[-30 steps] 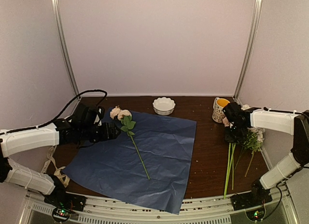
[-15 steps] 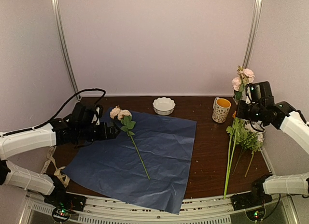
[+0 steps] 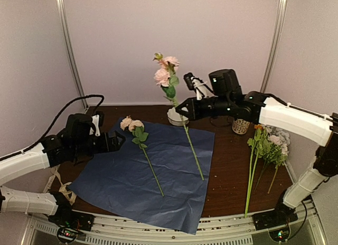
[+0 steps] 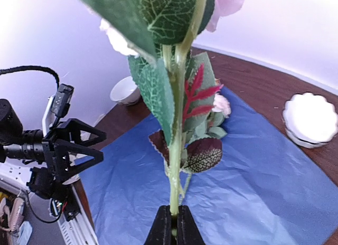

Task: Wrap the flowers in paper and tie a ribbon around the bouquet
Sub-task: Pass from the right arm to the left

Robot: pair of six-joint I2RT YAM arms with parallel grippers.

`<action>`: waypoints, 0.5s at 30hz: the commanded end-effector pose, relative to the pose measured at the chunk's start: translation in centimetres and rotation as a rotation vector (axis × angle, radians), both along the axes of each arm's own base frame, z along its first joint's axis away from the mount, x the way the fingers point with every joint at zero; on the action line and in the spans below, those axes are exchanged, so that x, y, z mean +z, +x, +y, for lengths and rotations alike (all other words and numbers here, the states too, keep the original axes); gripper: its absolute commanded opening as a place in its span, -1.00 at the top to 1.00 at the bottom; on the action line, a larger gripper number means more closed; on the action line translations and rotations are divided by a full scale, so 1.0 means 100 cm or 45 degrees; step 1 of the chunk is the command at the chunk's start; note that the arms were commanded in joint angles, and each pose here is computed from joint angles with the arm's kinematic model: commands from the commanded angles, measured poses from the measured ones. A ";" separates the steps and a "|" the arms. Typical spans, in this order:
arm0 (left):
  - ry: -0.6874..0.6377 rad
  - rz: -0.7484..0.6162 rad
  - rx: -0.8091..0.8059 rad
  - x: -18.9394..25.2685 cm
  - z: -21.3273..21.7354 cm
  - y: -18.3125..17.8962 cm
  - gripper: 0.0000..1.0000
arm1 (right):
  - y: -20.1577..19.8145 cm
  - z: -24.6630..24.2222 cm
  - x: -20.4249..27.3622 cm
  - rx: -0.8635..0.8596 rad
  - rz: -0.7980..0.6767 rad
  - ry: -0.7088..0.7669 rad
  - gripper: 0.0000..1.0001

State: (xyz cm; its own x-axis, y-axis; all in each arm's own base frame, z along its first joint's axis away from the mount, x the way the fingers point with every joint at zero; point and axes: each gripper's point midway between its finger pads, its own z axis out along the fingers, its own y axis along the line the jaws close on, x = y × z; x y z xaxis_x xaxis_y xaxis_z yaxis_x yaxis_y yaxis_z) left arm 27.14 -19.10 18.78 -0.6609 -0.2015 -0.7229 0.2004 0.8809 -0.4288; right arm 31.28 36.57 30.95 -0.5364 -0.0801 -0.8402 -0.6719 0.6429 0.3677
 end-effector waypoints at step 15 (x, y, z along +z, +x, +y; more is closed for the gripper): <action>-0.440 -0.635 -0.820 0.115 -0.115 -0.080 -0.12 | -0.106 0.164 0.053 0.614 0.064 0.446 1.00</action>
State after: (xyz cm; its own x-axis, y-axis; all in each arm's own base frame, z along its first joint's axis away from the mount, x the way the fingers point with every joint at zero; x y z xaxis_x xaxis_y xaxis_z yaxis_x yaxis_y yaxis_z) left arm 20.01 -30.13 26.84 -0.4493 -0.0923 -0.8886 0.7736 0.4574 -0.4387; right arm 22.29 51.61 33.24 -0.5496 -0.1110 -0.8280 -0.8260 0.2205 0.5188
